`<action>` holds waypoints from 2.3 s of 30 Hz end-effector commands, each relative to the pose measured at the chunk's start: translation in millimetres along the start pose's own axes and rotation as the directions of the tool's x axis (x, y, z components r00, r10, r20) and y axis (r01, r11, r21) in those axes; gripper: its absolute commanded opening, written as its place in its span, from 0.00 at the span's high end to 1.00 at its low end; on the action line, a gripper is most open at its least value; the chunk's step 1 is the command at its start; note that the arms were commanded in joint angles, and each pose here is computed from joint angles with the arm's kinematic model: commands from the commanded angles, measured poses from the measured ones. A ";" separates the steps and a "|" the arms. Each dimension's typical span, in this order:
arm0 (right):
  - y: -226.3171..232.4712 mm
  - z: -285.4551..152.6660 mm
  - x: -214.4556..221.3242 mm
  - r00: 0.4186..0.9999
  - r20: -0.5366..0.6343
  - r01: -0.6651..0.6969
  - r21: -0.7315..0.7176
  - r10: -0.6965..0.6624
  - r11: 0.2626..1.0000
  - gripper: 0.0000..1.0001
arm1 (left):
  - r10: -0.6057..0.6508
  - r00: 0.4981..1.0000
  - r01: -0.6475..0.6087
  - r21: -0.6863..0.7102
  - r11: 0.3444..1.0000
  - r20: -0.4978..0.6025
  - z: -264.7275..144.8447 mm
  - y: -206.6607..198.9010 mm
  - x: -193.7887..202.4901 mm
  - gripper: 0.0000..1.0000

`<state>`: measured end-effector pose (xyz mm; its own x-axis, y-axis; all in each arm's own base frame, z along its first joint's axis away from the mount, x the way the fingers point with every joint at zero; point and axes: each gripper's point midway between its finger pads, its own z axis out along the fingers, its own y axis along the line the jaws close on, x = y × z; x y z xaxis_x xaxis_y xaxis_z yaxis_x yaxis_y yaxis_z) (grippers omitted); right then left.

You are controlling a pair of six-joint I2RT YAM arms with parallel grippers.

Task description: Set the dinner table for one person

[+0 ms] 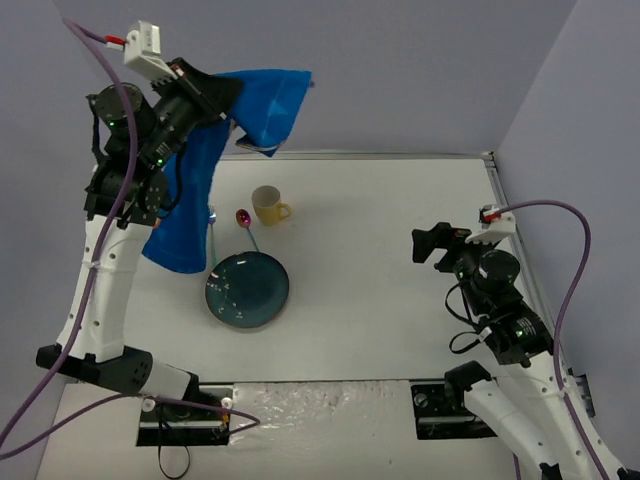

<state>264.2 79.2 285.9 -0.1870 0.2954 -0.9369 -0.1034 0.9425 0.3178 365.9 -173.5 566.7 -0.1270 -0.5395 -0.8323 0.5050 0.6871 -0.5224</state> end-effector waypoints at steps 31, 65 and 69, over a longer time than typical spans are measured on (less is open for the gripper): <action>-99.4 -44.6 -11.7 0.983 0.133 -0.178 0.572 0.123 0.800 0.00 | 0.398 0.609 -0.081 0.445 0.892 -0.686 -39.2 -116.5 421.3 0.03; -196.7 14.6 215.8 0.776 -0.237 -0.154 0.828 0.584 0.539 0.00 | 0.330 0.460 -0.154 0.293 0.944 -0.824 99.6 25.4 555.5 0.06; -196.9 12.6 233.3 0.751 -0.257 -0.146 0.834 0.609 0.532 0.08 | 0.313 0.462 -0.161 0.269 0.950 -0.830 99.4 30.0 566.8 0.14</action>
<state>248.0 -40.4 11.9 -0.4702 0.7346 -0.4892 0.7843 0.6020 0.1500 382.7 -493.8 58.7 -0.6482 0.4452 -0.6177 0.7256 0.6071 -0.3238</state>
